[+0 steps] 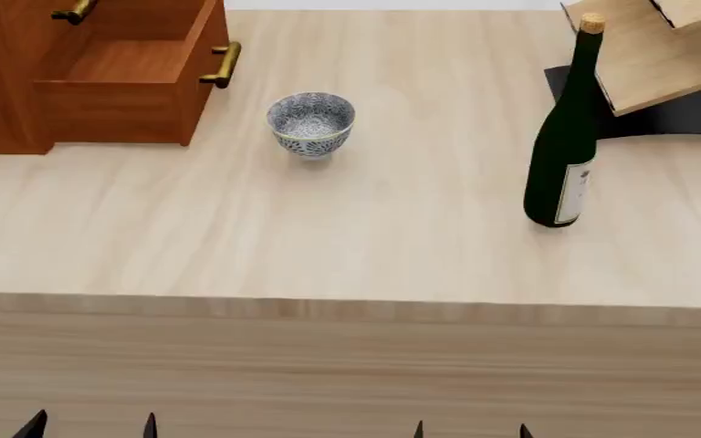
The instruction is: Put the bowl in the bottom drawer of the cabinet.
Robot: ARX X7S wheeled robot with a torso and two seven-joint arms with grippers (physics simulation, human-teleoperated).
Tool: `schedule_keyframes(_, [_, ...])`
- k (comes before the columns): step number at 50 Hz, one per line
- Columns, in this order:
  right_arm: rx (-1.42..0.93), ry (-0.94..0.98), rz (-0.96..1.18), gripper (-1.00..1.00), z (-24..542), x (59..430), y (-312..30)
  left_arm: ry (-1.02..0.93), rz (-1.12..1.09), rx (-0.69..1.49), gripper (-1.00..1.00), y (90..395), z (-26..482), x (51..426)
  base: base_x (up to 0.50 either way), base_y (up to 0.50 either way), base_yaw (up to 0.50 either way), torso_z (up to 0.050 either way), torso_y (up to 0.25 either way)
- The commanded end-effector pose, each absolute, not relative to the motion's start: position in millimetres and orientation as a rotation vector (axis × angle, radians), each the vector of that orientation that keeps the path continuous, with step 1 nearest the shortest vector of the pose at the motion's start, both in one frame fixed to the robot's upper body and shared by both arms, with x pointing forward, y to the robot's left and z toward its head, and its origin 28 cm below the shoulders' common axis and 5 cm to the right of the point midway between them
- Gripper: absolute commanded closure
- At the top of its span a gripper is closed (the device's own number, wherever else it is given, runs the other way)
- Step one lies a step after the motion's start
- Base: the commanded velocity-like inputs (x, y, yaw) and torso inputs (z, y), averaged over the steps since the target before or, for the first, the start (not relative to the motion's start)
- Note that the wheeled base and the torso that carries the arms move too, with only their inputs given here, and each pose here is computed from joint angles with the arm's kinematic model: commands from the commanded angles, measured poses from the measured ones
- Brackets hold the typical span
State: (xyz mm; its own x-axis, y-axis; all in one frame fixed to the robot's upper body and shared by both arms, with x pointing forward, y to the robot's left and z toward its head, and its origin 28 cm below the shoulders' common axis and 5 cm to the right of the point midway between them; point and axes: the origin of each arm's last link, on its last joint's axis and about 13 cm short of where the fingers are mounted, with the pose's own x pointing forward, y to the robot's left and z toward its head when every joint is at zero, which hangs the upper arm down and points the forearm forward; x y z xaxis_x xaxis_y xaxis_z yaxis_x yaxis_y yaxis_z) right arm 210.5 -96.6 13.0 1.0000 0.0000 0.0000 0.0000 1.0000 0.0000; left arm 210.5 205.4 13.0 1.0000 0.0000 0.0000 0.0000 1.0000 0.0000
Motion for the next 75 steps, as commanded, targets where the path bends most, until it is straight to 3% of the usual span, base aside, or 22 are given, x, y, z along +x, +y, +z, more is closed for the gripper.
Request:
schedule_keyframes(1, [-0.009, 0.0, 0.0, -1.0, 13.0, 210.5, -96.5, 0.0, 0.0, 0.01, -1.0, 205.7, 13.0, 210.5, 0.0, 0.0, 0.0, 0.0, 0.0])
schedule_keyframes(10, [0.092, -0.027, 0.105, -1.0, 26.8, 206.7, -90.2, -0.008, -0.009, 0.002, -1.0, 205.3, 20.4, 211.6, 0.0, 0.0, 0.0, 0.0, 0.0])
schedule_keyframes(17, [-0.004, 0.056, 0.025, -1.0, 45.9, 211.8, -90.7, -0.037, -0.014, 0.02, -1.0, 205.2, 40.6, 212.6, 0.0, 0.0, 0.0, 0.0, 0.0])
schedule_keyframes(26, [-0.031, 0.058, 0.096, -1.0, 76.5, 217.1, -93.1, -0.071, -0.01, 0.042, -1.0, 206.3, 71.3, 213.5, 0.0, 0.0, 0.0, 0.0, 0.0])
schedule_keyframes(58, [-0.16, -0.066, 0.077, -1.0, 162.5, 228.6, -103.0, -0.132, -0.021, 0.111, -1.0, 201.3, 130.6, 217.3, 0.0, 0.0, 0.0, 0.0, 0.0])
schedule_keyframes(75, [-0.156, -0.094, 0.097, -1.0, 173.0, 232.1, -102.4, -0.164, -0.02, 0.135, -1.0, 199.5, 143.6, 218.9, 0.0, 0.0, 0.0, 0.0, 0.0])
